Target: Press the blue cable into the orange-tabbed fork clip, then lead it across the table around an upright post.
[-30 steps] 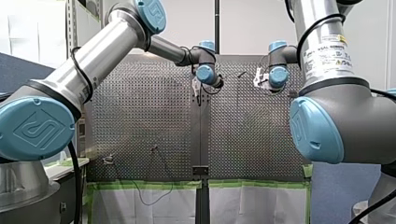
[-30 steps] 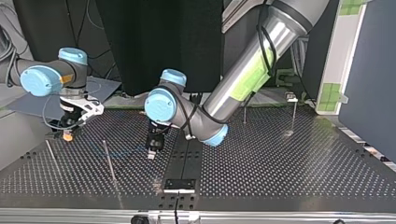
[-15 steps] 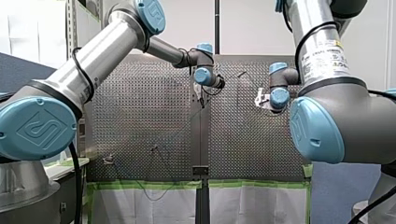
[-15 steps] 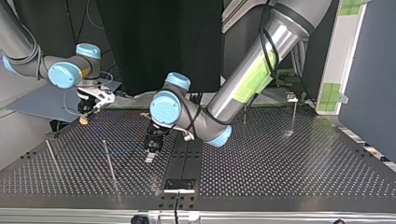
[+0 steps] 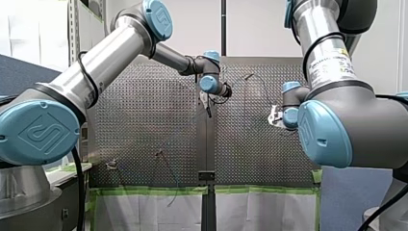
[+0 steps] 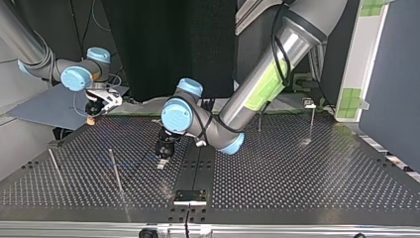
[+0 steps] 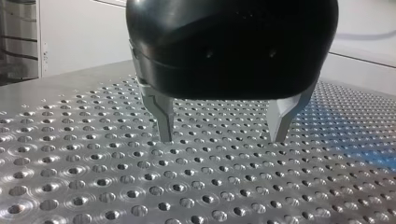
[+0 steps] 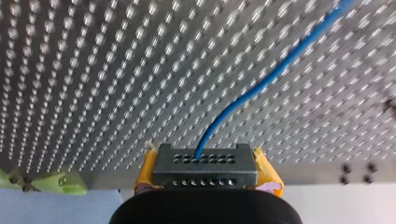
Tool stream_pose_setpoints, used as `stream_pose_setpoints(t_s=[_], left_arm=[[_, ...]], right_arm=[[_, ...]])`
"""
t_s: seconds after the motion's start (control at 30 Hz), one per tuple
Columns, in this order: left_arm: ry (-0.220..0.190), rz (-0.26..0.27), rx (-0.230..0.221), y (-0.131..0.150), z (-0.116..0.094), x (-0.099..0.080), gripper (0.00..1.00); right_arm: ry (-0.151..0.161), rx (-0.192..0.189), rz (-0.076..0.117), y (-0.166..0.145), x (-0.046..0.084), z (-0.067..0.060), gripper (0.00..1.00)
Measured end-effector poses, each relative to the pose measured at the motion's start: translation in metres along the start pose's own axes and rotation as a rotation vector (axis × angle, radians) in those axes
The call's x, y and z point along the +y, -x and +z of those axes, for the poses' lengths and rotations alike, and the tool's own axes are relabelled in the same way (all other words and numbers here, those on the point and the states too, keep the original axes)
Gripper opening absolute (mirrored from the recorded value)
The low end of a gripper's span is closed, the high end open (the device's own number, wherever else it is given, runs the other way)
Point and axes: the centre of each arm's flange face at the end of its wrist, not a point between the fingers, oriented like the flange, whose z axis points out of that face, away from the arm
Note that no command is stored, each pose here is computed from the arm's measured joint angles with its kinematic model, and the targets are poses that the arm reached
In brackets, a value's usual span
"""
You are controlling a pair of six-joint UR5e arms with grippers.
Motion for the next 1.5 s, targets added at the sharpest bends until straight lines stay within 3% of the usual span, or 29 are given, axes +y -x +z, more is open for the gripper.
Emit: stream_pose_setpoints(t_s=[0.23, 0.4, 0.63, 1.0, 1.5], left_arm=[[0.006, -0.004, -0.008, 0.0, 0.0, -0.001, 0.98], [0.008, -0.007, -0.013, 0.0, 0.0, -0.002, 0.98], [0.013, -0.007, -0.015, 0.0, 0.0, -0.002, 0.98], [0.022, -0.008, -0.018, 0.0, 0.0, -0.001, 0.98], [0.028, 0.009, -0.001, -0.001, -0.002, -0.001, 0.98]], right_arm=[[0.045, 0.001, 0.034, 0.025, 0.036, 0.018, 0.0], [0.057, 0.004, 0.067, 0.045, 0.048, 0.027, 0.0], [0.066, 0.007, 0.093, 0.074, 0.058, 0.035, 0.0], [0.064, 0.007, 0.094, 0.131, 0.068, 0.045, 0.0], [0.045, 0.003, 0.078, 0.201, 0.071, 0.044, 0.0]])
